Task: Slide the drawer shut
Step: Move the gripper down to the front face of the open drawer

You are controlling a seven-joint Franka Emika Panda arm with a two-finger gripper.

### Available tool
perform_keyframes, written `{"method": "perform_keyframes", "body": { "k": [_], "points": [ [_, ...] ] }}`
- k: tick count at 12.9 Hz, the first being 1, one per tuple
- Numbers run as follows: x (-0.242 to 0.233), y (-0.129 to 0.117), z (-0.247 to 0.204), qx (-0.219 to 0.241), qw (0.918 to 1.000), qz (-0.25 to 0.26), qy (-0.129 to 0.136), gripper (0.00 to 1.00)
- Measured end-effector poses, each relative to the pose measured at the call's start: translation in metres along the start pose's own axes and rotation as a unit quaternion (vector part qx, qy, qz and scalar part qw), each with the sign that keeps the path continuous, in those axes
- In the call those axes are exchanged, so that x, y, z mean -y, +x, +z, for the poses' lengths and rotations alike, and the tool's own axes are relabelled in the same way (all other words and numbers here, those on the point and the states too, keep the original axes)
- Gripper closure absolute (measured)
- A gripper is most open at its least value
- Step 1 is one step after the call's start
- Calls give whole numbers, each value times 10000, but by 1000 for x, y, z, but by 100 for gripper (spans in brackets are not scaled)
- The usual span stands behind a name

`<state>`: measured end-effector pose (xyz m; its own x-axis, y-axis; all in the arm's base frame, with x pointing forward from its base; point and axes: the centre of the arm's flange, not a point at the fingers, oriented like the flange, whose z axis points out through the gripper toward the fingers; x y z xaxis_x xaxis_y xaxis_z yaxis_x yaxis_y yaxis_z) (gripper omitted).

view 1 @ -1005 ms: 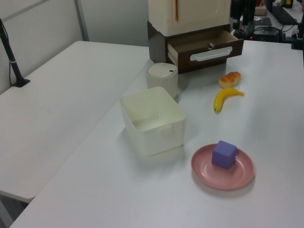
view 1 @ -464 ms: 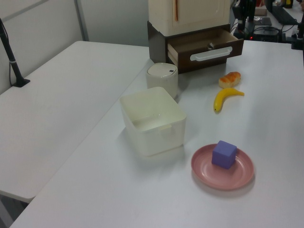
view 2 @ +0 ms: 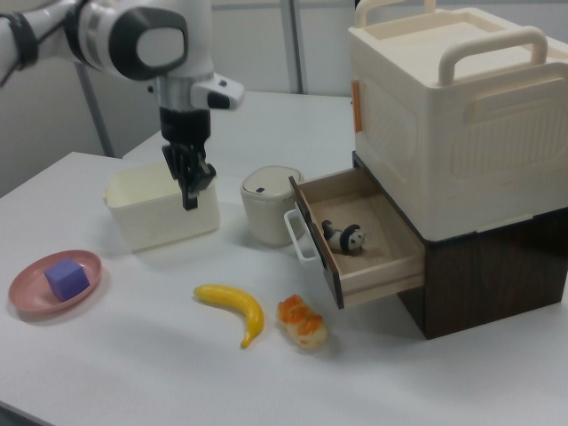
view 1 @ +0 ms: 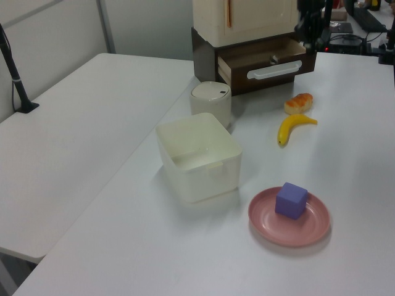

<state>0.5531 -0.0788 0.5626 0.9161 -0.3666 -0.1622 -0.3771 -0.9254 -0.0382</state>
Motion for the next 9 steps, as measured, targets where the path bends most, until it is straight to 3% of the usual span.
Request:
{"method": "perform_keyframes", "body": {
  "k": [5,9],
  "points": [
    [13,60,115,-180,9960,701,-522,99],
    [8,91,151,-853,9890,1066,-562,99]
  ]
}}
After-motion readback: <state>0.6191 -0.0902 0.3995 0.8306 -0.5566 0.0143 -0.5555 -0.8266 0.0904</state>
